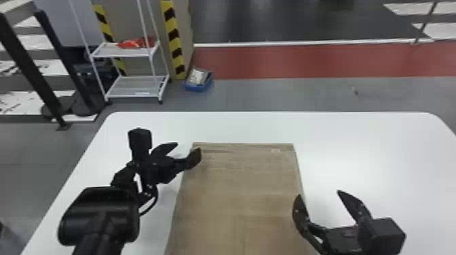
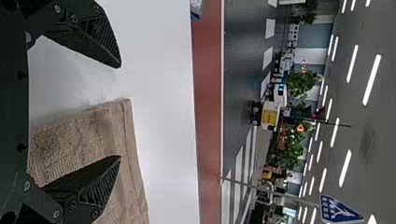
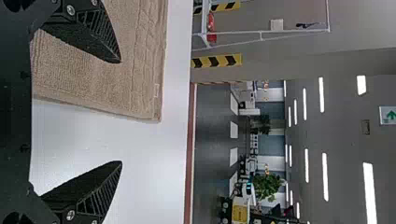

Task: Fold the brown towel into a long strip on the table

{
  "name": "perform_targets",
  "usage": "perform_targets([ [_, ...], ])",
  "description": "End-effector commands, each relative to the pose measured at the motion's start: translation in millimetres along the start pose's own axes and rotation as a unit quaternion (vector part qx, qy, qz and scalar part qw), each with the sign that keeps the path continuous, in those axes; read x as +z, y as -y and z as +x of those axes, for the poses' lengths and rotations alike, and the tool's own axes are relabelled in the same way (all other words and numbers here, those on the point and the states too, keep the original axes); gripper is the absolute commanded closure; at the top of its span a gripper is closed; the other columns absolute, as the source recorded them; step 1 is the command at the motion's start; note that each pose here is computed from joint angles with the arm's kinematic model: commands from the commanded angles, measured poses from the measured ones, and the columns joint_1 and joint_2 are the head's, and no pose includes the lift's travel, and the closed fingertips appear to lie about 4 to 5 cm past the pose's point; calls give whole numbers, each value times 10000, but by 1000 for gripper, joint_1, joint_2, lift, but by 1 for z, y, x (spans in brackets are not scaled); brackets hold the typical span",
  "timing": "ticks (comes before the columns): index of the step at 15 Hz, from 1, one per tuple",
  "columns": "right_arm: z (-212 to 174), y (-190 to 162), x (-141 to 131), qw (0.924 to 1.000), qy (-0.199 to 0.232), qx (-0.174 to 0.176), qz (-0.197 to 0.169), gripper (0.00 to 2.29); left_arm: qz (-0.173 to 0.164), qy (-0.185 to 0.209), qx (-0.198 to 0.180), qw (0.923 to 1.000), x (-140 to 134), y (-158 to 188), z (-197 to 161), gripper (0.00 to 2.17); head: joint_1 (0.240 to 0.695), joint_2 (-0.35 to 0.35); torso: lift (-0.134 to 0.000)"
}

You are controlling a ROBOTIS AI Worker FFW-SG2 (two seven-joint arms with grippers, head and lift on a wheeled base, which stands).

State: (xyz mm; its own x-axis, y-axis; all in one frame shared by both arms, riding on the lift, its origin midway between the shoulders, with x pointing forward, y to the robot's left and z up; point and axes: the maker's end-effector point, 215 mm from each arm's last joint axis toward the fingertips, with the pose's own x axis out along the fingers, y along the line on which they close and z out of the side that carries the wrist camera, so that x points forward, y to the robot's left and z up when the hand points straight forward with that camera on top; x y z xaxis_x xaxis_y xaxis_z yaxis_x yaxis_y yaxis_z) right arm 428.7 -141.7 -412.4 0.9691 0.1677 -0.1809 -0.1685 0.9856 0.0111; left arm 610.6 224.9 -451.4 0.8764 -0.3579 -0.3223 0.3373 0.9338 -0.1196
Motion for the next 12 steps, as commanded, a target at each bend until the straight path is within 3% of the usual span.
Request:
perform_targets([
  [1,1,-1,0,10000,3,6,-1,113,25,-75,30,10000,-6,-4,4,215,695,87,-121],
  [4,2,-3,-1,10000,-4,28,4,113,134,-82,31,9999,-9,-6,6,360,695,92,-121],
  [6,2,-4,-2,10000,-10,33,12,113,233,-85,-80,9997,-8,1,7,589,695,94,-121],
  [12,4,-5,-3,10000,-18,41,7,113,268,-88,-179,9994,-15,8,1,728,695,86,-121],
])
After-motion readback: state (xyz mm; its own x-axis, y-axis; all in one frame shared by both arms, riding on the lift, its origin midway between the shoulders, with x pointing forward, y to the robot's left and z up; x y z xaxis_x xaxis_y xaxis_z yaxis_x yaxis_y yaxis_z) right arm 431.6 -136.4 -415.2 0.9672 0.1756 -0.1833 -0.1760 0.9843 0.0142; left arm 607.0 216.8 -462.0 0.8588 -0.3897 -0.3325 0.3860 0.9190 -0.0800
